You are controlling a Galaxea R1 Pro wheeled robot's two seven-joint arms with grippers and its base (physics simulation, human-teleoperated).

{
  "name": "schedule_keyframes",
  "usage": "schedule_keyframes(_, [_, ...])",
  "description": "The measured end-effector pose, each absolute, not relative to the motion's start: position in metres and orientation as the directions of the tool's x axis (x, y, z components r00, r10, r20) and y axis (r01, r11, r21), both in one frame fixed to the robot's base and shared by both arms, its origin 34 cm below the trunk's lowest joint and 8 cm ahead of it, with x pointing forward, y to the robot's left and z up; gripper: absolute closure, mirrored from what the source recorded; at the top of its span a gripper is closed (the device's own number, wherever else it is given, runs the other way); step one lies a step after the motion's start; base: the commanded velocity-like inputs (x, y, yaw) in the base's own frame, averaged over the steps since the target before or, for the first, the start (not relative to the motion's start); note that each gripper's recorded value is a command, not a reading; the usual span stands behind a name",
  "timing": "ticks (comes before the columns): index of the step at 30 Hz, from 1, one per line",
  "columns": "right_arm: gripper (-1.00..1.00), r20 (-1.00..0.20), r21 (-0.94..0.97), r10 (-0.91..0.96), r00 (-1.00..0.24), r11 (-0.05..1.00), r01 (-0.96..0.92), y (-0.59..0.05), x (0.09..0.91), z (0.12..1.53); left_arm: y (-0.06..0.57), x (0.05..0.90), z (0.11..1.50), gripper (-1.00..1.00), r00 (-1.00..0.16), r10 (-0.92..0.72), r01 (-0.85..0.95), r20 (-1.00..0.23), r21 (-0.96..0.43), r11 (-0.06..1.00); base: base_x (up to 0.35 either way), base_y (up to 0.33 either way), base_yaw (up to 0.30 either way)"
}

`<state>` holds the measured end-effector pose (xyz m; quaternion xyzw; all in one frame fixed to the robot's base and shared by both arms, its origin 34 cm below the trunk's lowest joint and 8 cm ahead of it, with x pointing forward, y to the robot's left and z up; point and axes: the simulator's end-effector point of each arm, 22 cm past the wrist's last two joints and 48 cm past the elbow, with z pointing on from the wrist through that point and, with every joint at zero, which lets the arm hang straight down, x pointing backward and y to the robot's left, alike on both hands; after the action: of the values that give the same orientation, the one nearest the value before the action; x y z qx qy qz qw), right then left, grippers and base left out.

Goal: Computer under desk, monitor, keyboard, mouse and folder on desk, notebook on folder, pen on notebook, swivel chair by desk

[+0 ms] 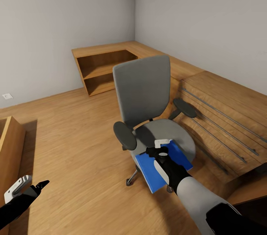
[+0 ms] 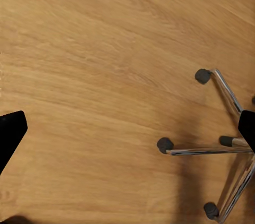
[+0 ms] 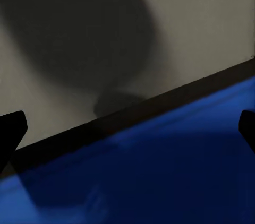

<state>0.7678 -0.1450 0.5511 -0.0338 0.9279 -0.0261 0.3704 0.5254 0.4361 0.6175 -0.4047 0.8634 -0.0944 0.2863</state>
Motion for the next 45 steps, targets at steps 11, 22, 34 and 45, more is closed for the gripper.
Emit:
schedule_keyframes(11, [-1.0, -0.682, -0.077, -0.08, -0.727, 0.996, -0.037, -0.149, 0.765, 0.553, 0.445, 0.524, 0.625, -1.0, -0.482, -0.763, -0.655, -0.43, -0.402, 0.64, 0.0, 0.0, 0.0])
schedule_keyframes(22, [-1.0, -0.694, -0.078, -0.08, -0.715, 0.996, -0.036, -0.149, 0.768, 0.564, 0.447, 0.525, 0.632, -1.0, -0.473, -0.763, -0.649, -0.44, -0.412, 0.64, 0.0, 0.0, 0.0])
schedule_keyframes(34, [-1.0, -0.707, -0.078, -0.08, -0.702, 0.996, -0.035, -0.148, 0.772, 0.576, 0.447, 0.527, 0.639, -1.0, -0.465, -0.764, -0.642, -0.447, -0.424, 0.639, 0.0, 0.0, 0.0])
schedule_keyframes(45, [-1.0, -0.719, -0.078, -0.079, -0.69, 0.996, -0.033, -0.148, 0.775, 0.587, 0.446, 0.529, 0.645, -1.0, -0.458, -0.764, -0.635, -0.454, -0.435, 0.639, 0.0, 0.0, 0.0])
